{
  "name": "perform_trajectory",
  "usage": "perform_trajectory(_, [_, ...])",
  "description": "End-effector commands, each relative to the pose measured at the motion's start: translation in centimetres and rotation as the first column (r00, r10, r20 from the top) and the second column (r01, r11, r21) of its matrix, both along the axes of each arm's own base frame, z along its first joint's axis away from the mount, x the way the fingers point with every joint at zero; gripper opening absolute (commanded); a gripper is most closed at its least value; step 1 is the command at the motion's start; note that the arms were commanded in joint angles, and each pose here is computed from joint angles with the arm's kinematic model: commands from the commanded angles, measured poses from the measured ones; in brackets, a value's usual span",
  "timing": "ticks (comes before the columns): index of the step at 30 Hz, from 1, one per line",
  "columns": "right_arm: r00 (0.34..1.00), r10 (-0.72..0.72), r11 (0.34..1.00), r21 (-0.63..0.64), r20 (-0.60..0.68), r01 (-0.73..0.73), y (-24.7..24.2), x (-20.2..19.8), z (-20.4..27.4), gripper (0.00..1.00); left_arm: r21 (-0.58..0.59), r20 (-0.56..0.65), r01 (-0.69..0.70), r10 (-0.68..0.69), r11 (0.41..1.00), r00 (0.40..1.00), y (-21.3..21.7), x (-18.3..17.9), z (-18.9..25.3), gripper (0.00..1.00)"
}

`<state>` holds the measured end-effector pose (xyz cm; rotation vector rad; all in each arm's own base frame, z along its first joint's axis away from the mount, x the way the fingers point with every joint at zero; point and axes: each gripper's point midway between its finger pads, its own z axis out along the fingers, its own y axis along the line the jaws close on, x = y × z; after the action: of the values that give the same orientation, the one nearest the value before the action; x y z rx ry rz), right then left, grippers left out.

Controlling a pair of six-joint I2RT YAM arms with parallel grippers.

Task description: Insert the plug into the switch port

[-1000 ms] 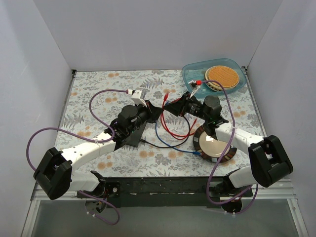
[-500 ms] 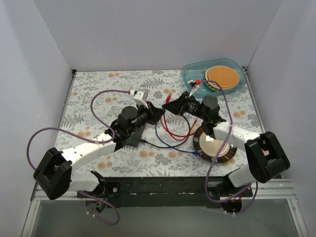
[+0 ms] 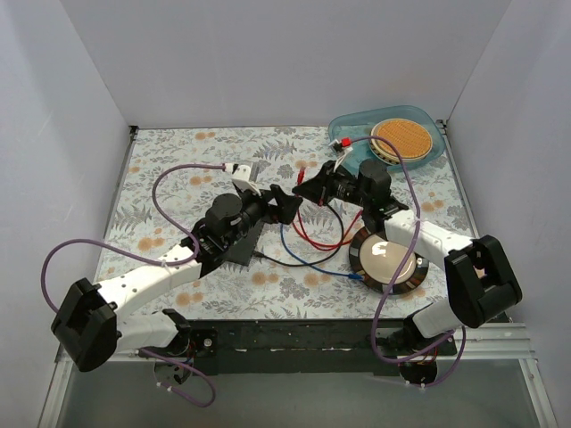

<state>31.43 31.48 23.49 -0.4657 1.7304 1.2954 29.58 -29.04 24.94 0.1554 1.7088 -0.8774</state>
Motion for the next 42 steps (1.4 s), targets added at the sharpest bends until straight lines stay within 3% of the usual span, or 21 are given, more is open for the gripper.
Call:
perform_trajectory(1, [0.985,0.136,0.964,-0.242,0.108,-0.106,-0.6,-0.7,-1.8,0.01,0.048,0.041,-0.079,0.077,0.996,0.996,3.4,1.6,1.6,0.93])
perform_trajectory(4, [0.951,0.242,0.929,-0.33,0.192,-0.17,-1.0,-1.5,-1.7,0.01,0.052,0.043,0.048,-0.051,0.997,0.998,3.4,1.3,2.1,0.94])
perform_trajectory(5, [0.949,0.276,0.91,-0.358,0.151,-0.208,-1.3,-2.3,-2.5,0.01,0.052,0.047,0.09,-0.093,0.995,0.995,3.1,1.3,2.6,0.94])
perform_trajectory(10, [0.867,0.475,0.856,-0.306,0.151,-0.416,-0.4,-5.4,-1.1,0.01,0.094,0.066,0.29,-0.297,0.952,0.953,1.2,-0.2,3.8,0.94])
perform_trajectory(15, [0.832,0.547,0.816,-0.281,0.092,-0.505,-0.2,-6.6,-1.7,0.01,0.065,0.102,0.468,-0.472,0.881,0.876,-0.5,-2.9,5.3,0.92])
perform_trajectory(18, [0.828,0.551,0.818,-0.263,0.101,-0.512,-0.2,-7.0,-1.3,0.01,0.067,0.056,0.513,-0.517,0.856,0.854,-1.2,-3.0,4.3,0.81])
perform_trajectory(25, [0.827,0.549,0.824,-0.244,0.122,-0.511,0.0,-7.0,-0.4,0.01,0.059,0.024,0.524,-0.526,0.85,0.85,-1.8,-2.3,3.1,0.68])
perform_trajectory(29, [0.826,0.55,0.823,-0.242,0.121,-0.513,0.0,-7.1,-0.4,0.01,0.041,0.008,0.548,-0.549,0.835,0.836,-2.3,-2.4,2.4,0.56])
perform_trajectory(32, [0.823,0.557,0.819,-0.235,0.107,-0.524,0.1,-7.3,-0.6,0.01,0.01,0.019,0.568,-0.568,0.823,0.823,-2.5,-2.8,2.8,0.42])
perform_trajectory(37, [0.834,0.543,0.826,-0.244,0.101,-0.509,0.4,-7.0,-0.9,0.01,-0.032,0.012,0.564,-0.564,0.825,0.826,-3.0,-2.3,3.1,0.0])
perform_trajectory(38, [0.839,0.535,0.83,-0.248,0.1,-0.5,0.4,-6.8,-0.8,0.01,-0.035,0.001,0.556,-0.556,0.831,0.831,-3.1,-2.0,3.1,0.0])
perform_trajectory(40, [0.861,0.498,0.847,-0.269,0.106,-0.457,0.4,-6.0,-0.9,0.07,-0.048,-0.035,0.525,-0.527,0.85,0.849,-3.1,-1.2,2.7,0.0])
perform_trajectory(41, [0.874,0.472,0.86,-0.279,0.114,-0.428,0.3,-5.6,-0.6,0.21,-0.052,-0.042,0.514,-0.516,0.856,0.856,-3.1,-1.1,2.7,0.0])
perform_trajectory(42, [0.887,0.446,0.87,-0.291,0.121,-0.397,0.1,-5.2,-0.5,0.28,-0.053,-0.057,0.471,-0.473,0.881,0.879,-2.8,-0.3,2.5,0.0])
